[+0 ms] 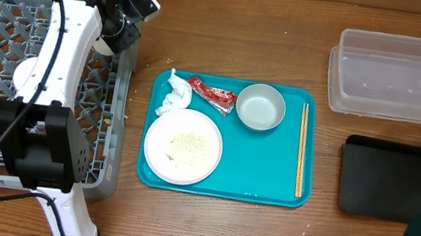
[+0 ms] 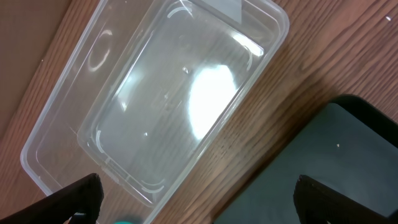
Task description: Sort waste into correct bins and load items into the dishwasher
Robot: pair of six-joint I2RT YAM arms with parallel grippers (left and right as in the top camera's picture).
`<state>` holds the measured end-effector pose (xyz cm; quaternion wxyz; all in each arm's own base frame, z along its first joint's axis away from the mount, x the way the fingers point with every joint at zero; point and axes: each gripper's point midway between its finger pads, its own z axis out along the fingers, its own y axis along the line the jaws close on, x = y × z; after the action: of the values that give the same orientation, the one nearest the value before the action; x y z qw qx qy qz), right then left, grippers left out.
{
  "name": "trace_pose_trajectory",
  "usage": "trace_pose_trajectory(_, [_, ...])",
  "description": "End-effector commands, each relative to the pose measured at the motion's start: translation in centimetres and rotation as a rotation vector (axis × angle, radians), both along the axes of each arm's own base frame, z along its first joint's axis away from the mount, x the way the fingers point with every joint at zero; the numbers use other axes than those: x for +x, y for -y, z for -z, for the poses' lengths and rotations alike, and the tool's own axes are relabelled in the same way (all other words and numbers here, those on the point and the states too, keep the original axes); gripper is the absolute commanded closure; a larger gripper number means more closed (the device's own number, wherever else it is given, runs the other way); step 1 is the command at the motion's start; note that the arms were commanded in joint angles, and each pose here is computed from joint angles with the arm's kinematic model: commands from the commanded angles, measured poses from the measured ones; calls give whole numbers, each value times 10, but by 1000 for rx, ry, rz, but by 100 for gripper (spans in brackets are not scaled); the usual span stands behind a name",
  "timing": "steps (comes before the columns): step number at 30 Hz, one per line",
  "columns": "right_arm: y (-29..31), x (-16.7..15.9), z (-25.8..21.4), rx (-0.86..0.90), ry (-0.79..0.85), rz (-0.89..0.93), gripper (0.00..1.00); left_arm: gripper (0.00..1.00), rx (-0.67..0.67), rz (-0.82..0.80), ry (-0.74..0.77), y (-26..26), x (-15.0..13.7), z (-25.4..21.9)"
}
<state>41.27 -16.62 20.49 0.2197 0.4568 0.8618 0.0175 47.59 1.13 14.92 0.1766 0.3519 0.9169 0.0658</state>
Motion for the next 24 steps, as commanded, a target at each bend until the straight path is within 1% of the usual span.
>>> trace_pose_trajectory(1, [2, 0, -2, -5, 5, 10, 0, 77, 0, -7, 22, -4, -2, -11])
trace_pose_trajectory(3, [2, 0, -2, -6, 4, 10, 0, 78, -2, -6, 20, -4, -3, -11])
trace_pose_trajectory(5, [2, 0, -2, -6, 4, 10, 0, 85, -2, -6, 20, -4, -3, -11])
trace_pose_trajectory(7, [2, 0, -2, -6, 5, 10, 0, 96, -4, -9, 25, -4, -2, -12])
trace_pose_trajectory(14, [2, 0, -2, -6, 4, 10, 0, 96, -55, -101, 138, -3, 18, -32])
trace_pose_trajectory(17, [2, 0, -2, -5, 5, 10, 0, 96, -139, -101, 201, 7, 22, -55])
trace_pose_trajectory(20, [2, 0, -2, -6, 4, 10, 0, 96, -265, -122, 273, 14, 25, -88])
trace_pose_trajectory(23, [2, 0, -2, -6, 4, 10, 0, 96, -433, -197, 341, 2, 25, -123])
trace_pose_trajectory(24, [2, 0, -2, -6, 4, 10, 0, 96, -533, -234, 363, -7, 23, -137])
